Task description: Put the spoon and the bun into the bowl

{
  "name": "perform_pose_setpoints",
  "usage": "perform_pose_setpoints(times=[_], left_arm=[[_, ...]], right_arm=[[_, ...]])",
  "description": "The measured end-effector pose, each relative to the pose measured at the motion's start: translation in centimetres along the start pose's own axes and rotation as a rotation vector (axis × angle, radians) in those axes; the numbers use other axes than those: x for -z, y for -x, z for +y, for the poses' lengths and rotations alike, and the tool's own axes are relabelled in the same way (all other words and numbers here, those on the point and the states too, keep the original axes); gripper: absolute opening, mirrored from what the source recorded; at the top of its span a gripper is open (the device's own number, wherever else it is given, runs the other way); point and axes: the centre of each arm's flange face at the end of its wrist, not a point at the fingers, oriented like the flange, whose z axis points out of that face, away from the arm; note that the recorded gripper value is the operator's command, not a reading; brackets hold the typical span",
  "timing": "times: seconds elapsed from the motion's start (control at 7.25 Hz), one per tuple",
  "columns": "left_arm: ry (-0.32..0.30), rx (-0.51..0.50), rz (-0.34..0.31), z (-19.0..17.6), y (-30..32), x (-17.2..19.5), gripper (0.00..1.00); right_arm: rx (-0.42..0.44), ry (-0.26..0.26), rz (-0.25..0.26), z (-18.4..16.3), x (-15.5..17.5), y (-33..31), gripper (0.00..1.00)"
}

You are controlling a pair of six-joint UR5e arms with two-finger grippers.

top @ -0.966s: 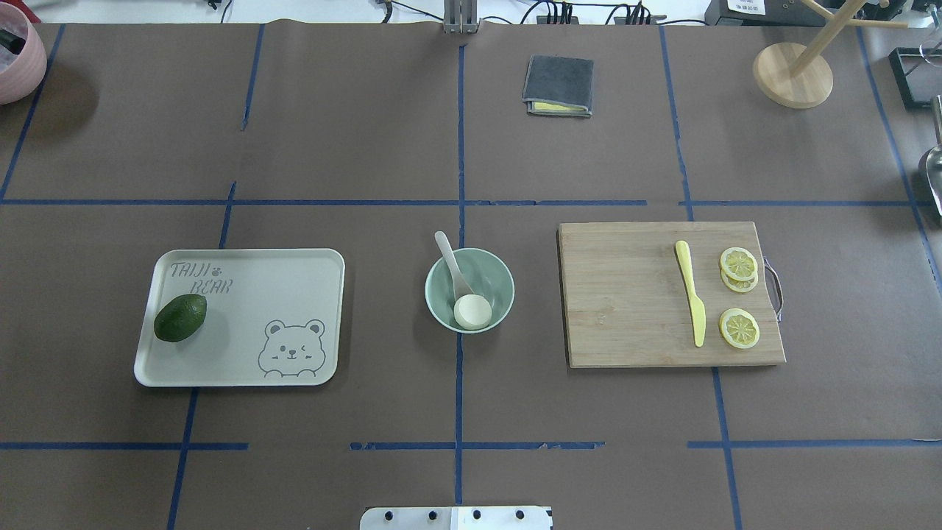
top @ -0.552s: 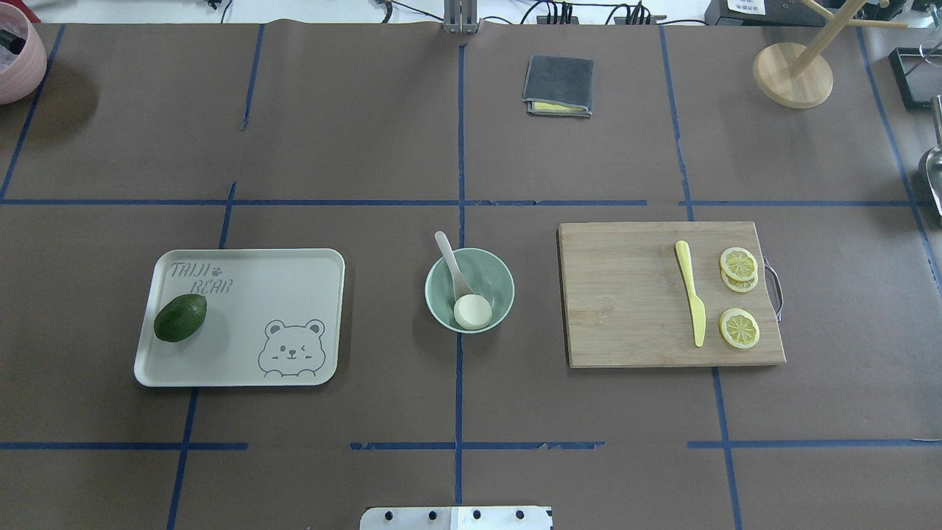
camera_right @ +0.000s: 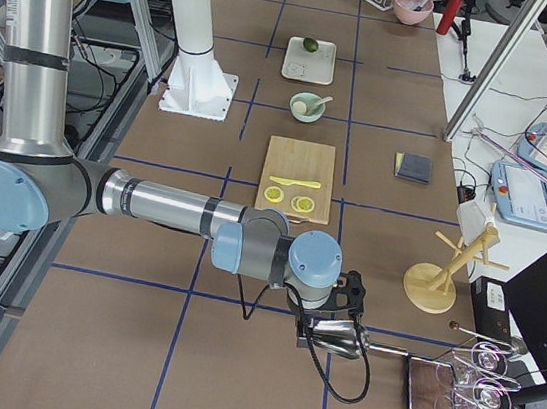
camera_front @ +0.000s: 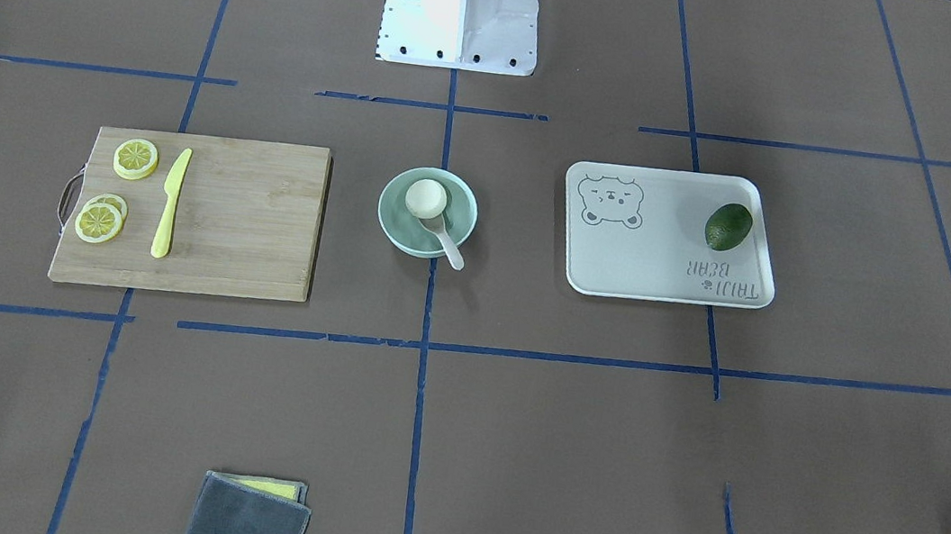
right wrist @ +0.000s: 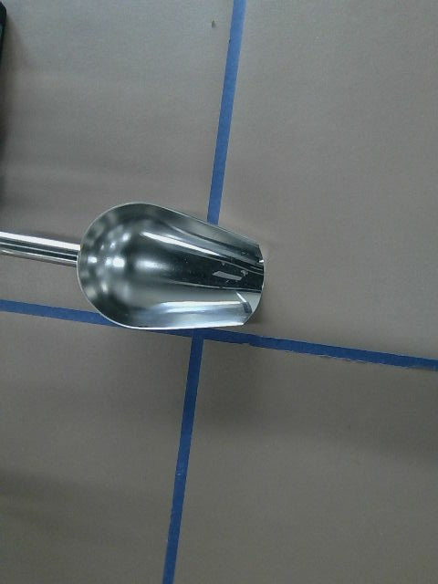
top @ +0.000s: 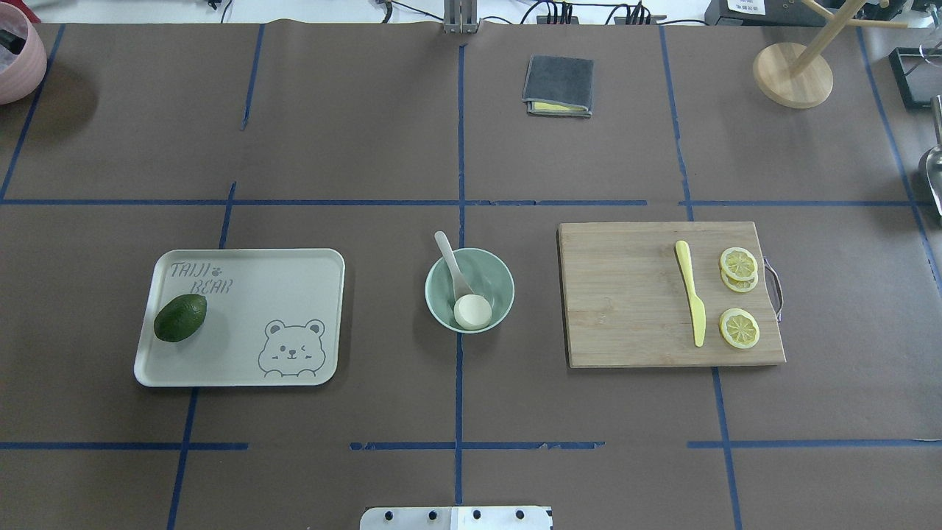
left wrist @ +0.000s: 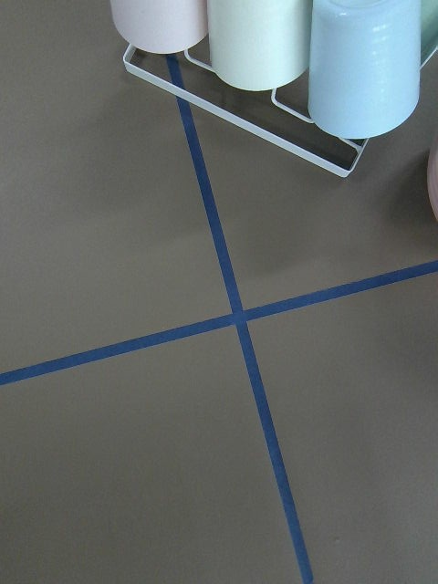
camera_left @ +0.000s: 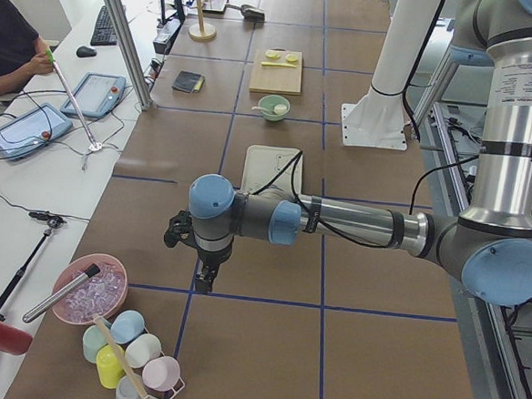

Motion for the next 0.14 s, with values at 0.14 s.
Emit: perform_pose_setpoints(times=[0.14], left_arm=[[0.000,0.000,0.000,-0.03,-0.02,0.02,1.00]], right_arm=[[0.002,-0.002,0.000,-0.10,0.08,0.08,1.00]])
